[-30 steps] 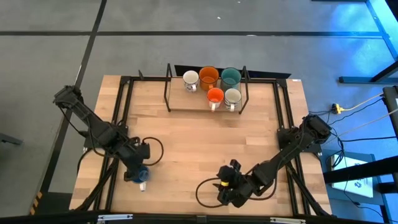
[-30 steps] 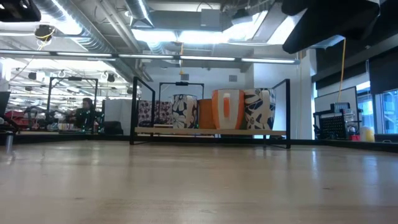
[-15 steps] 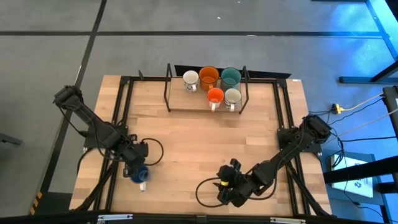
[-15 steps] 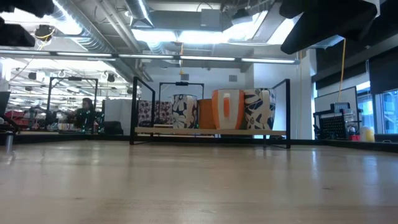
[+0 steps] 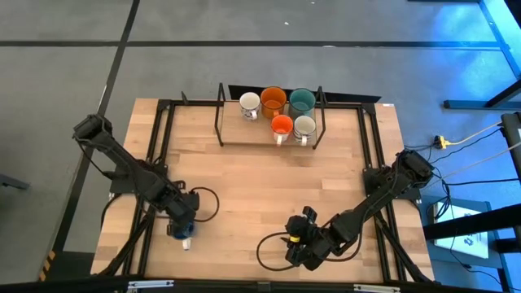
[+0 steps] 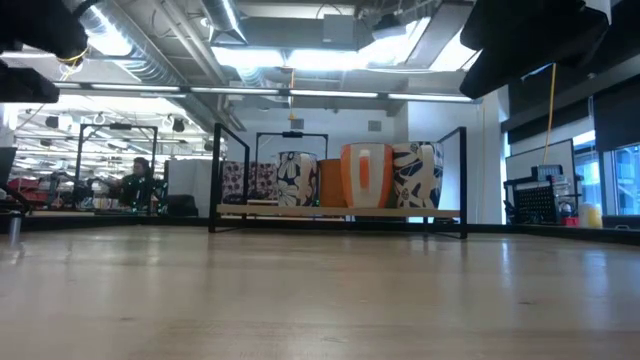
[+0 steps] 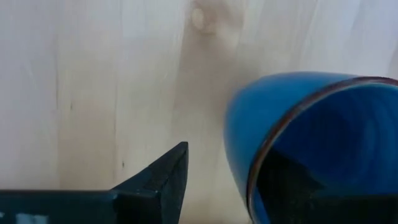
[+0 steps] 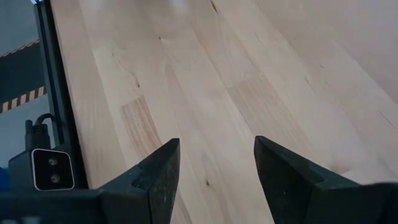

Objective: Place coffee mugs
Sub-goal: Put the blue-white mug on the shelf

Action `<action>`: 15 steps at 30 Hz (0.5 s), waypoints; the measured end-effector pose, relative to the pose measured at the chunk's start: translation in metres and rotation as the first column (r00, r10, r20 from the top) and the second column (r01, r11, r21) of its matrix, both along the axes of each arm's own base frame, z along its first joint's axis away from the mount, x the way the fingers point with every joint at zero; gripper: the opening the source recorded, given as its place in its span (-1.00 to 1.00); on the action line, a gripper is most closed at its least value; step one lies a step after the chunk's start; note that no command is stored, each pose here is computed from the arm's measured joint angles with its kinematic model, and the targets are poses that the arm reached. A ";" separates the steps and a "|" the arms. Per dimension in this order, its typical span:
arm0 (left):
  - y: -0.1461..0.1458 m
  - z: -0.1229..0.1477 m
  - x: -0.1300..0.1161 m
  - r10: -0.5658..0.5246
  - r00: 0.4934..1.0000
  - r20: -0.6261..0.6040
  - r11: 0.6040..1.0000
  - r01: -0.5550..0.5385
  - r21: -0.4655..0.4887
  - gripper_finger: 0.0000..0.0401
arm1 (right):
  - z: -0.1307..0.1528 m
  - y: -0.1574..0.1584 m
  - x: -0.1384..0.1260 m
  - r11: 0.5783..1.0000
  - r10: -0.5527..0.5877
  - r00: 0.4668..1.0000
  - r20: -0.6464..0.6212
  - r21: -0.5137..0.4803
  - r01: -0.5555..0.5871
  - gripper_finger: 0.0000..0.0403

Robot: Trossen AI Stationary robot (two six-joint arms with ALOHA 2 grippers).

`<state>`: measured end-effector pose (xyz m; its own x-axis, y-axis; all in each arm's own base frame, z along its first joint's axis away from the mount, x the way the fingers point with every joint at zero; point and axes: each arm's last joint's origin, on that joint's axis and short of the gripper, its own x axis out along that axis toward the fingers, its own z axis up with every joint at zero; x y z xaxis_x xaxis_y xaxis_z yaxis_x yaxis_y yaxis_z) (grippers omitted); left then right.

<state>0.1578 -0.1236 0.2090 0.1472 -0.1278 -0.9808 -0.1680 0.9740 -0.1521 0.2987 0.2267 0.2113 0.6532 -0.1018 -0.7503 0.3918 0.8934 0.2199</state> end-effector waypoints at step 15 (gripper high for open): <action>-0.007 -0.003 0.023 -0.010 1.000 -0.027 1.000 0.011 0.017 -0.94 | 0.000 0.000 0.000 1.000 -0.002 1.000 0.000 0.005 0.002 -0.04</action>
